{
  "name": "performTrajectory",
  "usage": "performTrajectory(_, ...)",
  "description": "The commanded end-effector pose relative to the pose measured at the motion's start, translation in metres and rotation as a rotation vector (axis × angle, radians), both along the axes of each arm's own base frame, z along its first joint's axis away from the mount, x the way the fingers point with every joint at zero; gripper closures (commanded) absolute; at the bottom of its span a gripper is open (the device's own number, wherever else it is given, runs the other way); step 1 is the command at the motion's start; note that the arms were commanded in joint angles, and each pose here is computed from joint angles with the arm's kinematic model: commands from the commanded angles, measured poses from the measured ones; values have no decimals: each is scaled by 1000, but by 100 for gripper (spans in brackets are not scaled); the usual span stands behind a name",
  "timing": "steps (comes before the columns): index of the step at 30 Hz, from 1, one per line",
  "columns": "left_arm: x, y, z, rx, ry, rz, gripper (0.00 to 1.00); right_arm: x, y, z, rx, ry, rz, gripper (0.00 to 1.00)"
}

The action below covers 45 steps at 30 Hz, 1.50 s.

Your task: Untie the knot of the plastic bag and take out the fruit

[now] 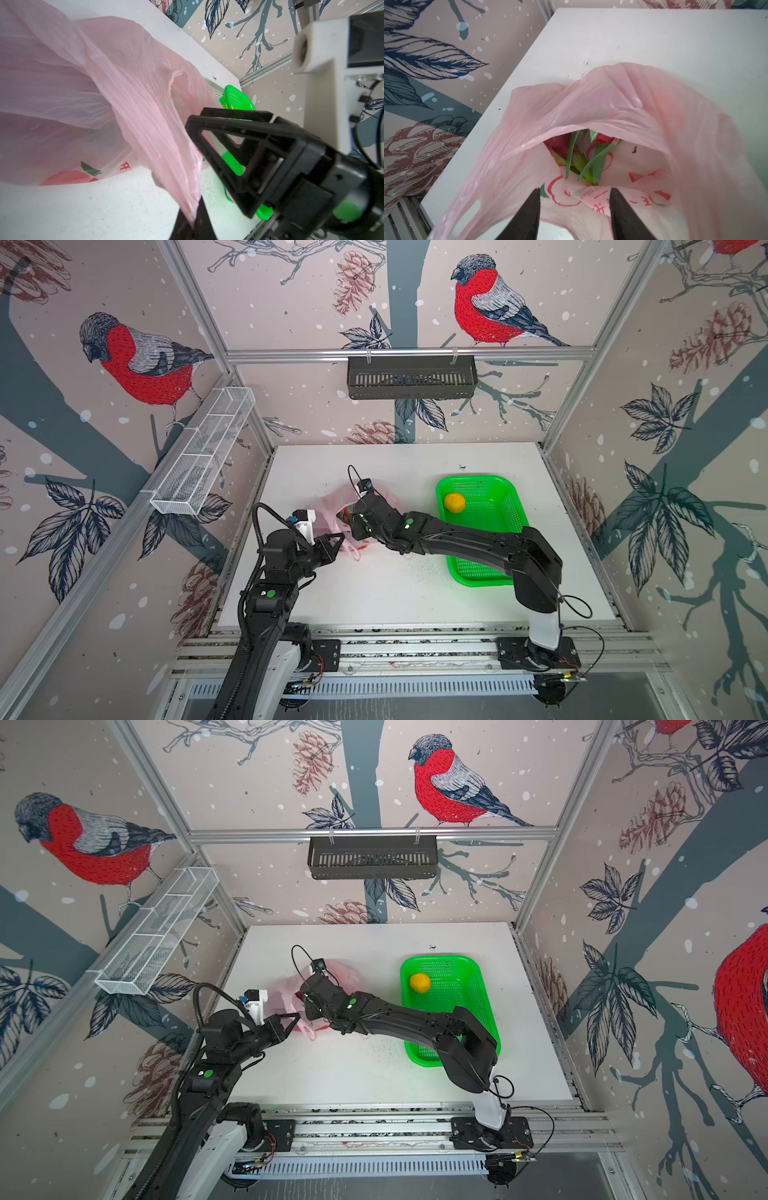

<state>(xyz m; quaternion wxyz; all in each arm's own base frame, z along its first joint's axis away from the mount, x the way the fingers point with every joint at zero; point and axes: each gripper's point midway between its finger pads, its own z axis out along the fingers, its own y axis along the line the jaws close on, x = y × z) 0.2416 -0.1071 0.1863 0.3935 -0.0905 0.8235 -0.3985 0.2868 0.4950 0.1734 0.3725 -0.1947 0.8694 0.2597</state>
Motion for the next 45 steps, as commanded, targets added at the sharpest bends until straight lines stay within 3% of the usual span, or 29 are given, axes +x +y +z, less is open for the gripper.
performTrajectory(1,-5,-3,-2,-26,20,-15,100,-5,13,-12,25,53,21,48)
performTrajectory(11,-14,-8,-6,-49,57,-40,100,18,14,-52,2,92,-65,50)
performTrajectory(29,-17,-9,-12,-62,88,-44,100,89,-34,-50,9,-17,-390,45)
performTrajectory(45,14,-8,13,-35,-3,-43,100,123,-56,-51,26,-12,-504,42)
